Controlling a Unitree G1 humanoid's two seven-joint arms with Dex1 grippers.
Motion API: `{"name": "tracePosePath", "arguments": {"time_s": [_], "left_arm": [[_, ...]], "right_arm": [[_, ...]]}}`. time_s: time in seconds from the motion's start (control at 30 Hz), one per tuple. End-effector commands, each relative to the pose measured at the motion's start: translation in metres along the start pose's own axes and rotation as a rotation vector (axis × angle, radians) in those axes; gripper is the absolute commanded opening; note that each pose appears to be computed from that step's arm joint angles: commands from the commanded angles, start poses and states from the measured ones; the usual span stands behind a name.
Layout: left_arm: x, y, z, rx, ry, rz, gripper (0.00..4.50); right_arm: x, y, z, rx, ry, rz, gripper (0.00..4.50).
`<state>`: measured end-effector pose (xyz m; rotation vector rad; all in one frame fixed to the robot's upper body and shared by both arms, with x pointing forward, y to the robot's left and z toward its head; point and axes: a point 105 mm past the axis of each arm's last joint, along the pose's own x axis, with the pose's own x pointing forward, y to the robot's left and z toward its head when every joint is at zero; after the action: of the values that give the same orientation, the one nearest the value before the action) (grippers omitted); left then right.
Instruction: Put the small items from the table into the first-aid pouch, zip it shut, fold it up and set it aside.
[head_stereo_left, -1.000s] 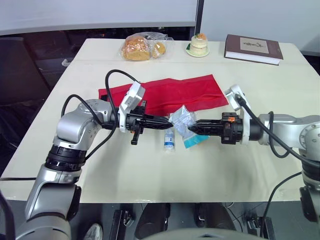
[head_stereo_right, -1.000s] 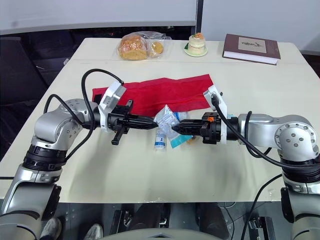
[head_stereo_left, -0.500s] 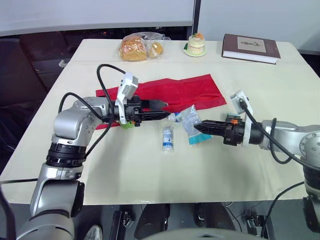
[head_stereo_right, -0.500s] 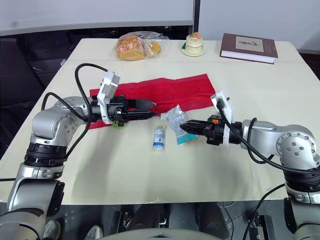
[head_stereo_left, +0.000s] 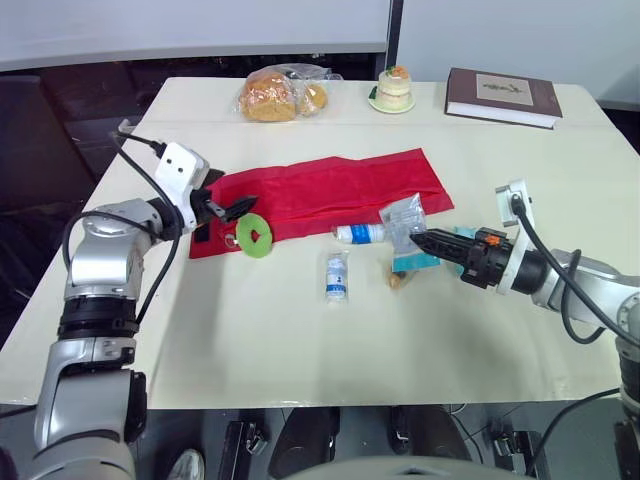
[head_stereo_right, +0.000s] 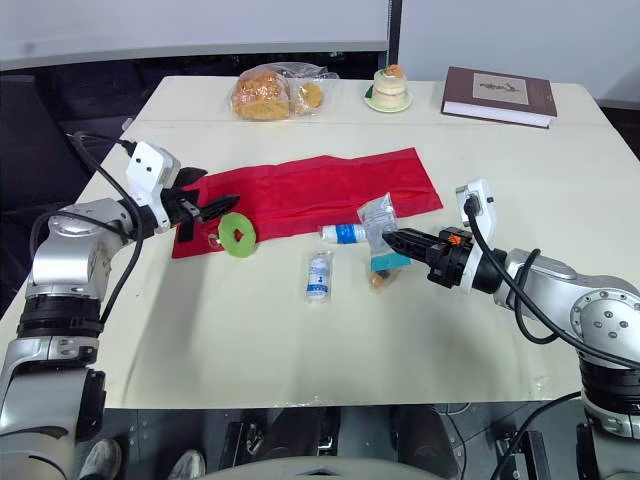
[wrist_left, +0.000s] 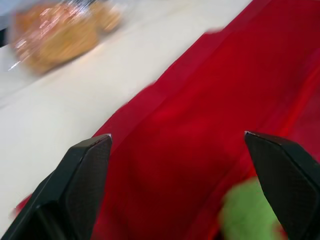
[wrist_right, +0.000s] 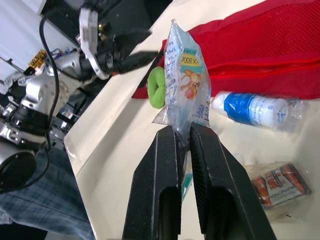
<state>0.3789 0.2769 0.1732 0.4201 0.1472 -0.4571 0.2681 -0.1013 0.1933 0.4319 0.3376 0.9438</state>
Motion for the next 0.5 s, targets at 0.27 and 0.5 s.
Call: {"name": "tracePosePath", "arguments": {"time_s": [0.27, 0.5], "left_arm": [[-0.020, 0.007, -0.025, 0.084, 0.057, 0.015, 4.47], [-0.008, -0.006, -0.039, 0.152, 0.125, -0.075, 4.47]], "right_arm": [[-0.005, 0.008, 0.011, -0.022, -0.077, 0.005, 0.00], [-0.004, 0.006, 0.011, -0.024, -0.082, -0.002, 0.00]]}}
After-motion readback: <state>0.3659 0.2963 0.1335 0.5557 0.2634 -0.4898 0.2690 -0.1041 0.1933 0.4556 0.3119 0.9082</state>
